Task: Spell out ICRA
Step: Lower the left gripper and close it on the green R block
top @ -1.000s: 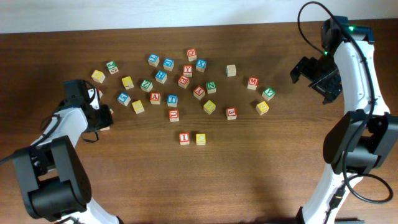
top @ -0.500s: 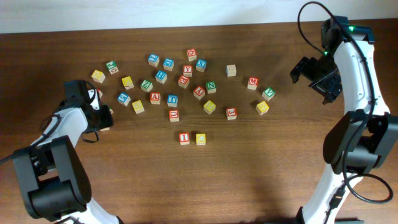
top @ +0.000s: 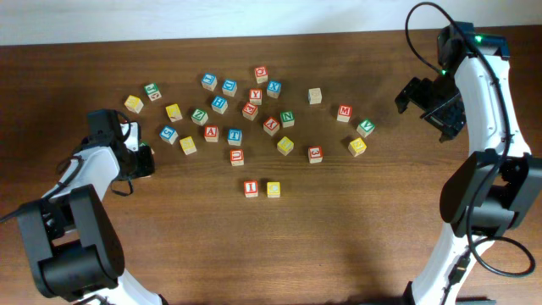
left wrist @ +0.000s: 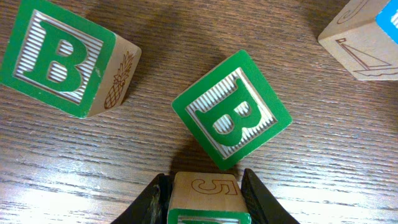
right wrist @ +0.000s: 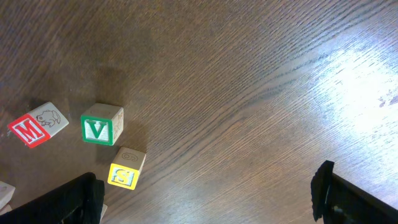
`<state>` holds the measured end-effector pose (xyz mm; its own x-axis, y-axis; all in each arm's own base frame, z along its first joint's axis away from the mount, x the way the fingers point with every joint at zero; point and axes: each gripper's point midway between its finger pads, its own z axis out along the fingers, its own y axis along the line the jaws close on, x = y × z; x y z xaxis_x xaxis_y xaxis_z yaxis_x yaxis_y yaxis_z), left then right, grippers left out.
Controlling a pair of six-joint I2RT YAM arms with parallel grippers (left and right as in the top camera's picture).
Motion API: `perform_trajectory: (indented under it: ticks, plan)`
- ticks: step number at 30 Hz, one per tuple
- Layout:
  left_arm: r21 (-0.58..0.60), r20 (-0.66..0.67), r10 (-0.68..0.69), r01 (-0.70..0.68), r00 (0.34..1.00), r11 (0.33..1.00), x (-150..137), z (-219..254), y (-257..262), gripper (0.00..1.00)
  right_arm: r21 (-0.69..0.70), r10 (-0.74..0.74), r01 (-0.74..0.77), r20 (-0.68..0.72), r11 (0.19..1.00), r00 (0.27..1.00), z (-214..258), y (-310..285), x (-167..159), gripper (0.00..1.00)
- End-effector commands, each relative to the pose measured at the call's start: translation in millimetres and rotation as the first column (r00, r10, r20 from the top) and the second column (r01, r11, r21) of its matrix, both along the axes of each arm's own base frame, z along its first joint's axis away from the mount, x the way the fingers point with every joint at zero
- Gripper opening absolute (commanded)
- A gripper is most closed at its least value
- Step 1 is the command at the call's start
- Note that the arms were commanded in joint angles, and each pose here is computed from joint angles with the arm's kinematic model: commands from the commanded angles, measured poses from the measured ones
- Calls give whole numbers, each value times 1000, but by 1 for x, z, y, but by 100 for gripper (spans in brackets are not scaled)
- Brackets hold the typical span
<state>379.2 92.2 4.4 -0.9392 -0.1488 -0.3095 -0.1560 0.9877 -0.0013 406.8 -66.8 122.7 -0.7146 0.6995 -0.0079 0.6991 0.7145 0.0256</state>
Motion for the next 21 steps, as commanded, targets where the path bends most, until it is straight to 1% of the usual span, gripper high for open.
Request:
perform_trajectory:
  ticks: [1,3,4,6,7,8,9,10,12,13,15,17,21]
  plan:
    - [-14,-10,-24,23,1000,1000,-3,-4,-3,29,1,2,-2,1,1000,1000,-1,2,2,98]
    - [-9,-12,-43,43,999,999,-3,-4,-3,30,1,2,-2,1,1000,1000,-1,2,2,98]
    - [-5,-16,-60,60,998,998,-4,-4,-4,33,1,2,-2,1,1000,1000,-1,2,2,98]
    - [-4,-16,-64,64,998,998,-4,-4,-4,34,1,2,-2,1,1000,1000,-1,2,2,98]
    - [-1,-16,-75,75,997,997,-4,-4,-4,33,1,2,-2,1,1000,1000,-1,2,2,99]
    - [-12,-17,-126,126,992,992,-4,-4,-8,36,1,2,-2,1,1000,1000,-1,2,2,98]
    - [-24,-12,-150,150,989,988,-4,-4,-11,38,1,2,-2,1,1000,1000,-1,2,2,98]
    - [-20,-12,-149,149,989,989,-4,-4,-11,37,1,2,-2,1,1000,1000,-1,2,2,98]
    - [-17,-12,-159,159,987,987,-4,-4,-11,28,1,2,-2,1,1000,1000,-1,2,2,98]
    - [-14,-9,-159,159,987,987,-3,-4,-10,27,1,2,-2,1,1000,1000,-1,2,2,98]
    - [-5,-3,-157,157,988,988,-1,-3,-9,28,1,2,-2,1,1000,1000,-1,2,2,98]
    - [-5,-1,-157,157,988,988,-1,-3,-9,33,1,2,-2,1,1000,1000,-1,2,2,98]
    - [-6,-1,-156,156,988,988,-1,-3,-9,32,1,2,-2,1,1000,1000,-1,2,2,98]
